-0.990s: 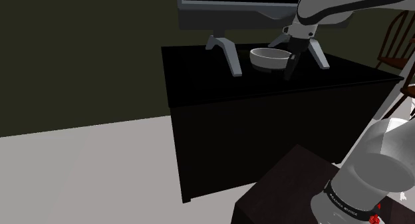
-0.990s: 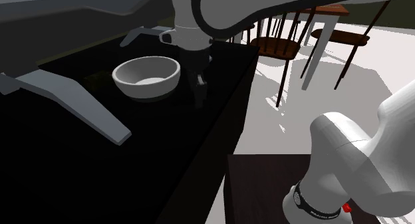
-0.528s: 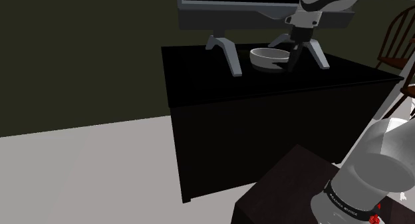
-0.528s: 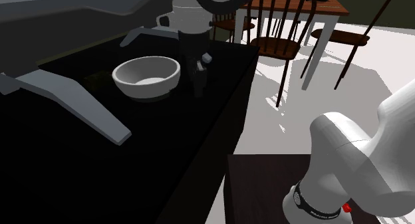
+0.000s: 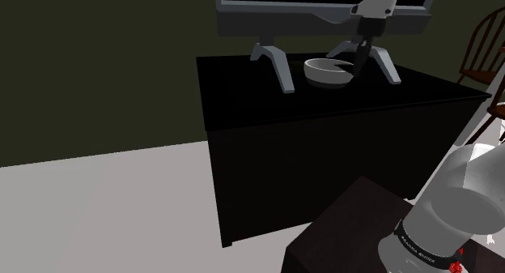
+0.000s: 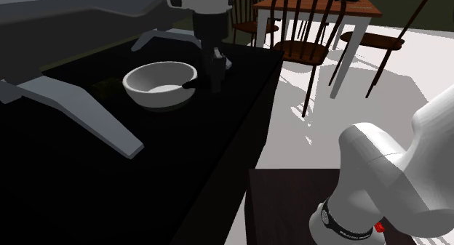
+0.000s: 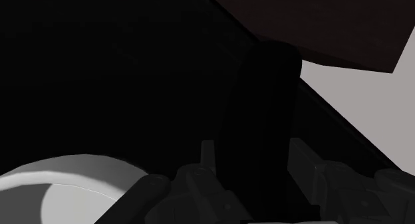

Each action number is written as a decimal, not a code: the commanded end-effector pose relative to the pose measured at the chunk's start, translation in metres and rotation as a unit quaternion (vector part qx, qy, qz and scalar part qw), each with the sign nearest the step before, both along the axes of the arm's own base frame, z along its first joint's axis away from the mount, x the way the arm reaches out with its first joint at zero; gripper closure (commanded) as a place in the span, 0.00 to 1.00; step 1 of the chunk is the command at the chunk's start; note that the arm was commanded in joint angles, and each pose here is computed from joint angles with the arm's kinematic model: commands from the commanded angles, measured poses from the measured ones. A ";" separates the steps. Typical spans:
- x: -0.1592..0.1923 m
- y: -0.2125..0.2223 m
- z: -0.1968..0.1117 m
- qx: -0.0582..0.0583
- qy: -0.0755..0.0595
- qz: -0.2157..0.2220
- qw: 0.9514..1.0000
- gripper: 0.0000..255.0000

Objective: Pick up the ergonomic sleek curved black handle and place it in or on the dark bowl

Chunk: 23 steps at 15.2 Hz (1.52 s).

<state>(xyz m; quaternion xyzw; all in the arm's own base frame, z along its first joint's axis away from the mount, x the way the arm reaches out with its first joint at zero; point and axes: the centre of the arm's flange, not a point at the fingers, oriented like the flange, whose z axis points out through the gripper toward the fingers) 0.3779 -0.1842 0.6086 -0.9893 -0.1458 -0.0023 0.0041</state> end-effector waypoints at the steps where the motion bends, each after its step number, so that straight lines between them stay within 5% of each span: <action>1: -0.001 0.000 0.011 0.000 0.000 0.000 1.000 1.00; 9: -0.001 0.000 0.051 0.000 0.000 0.000 1.000 1.00; 23: 0.152 -0.104 0.052 0.000 0.000 0.000 1.000 1.00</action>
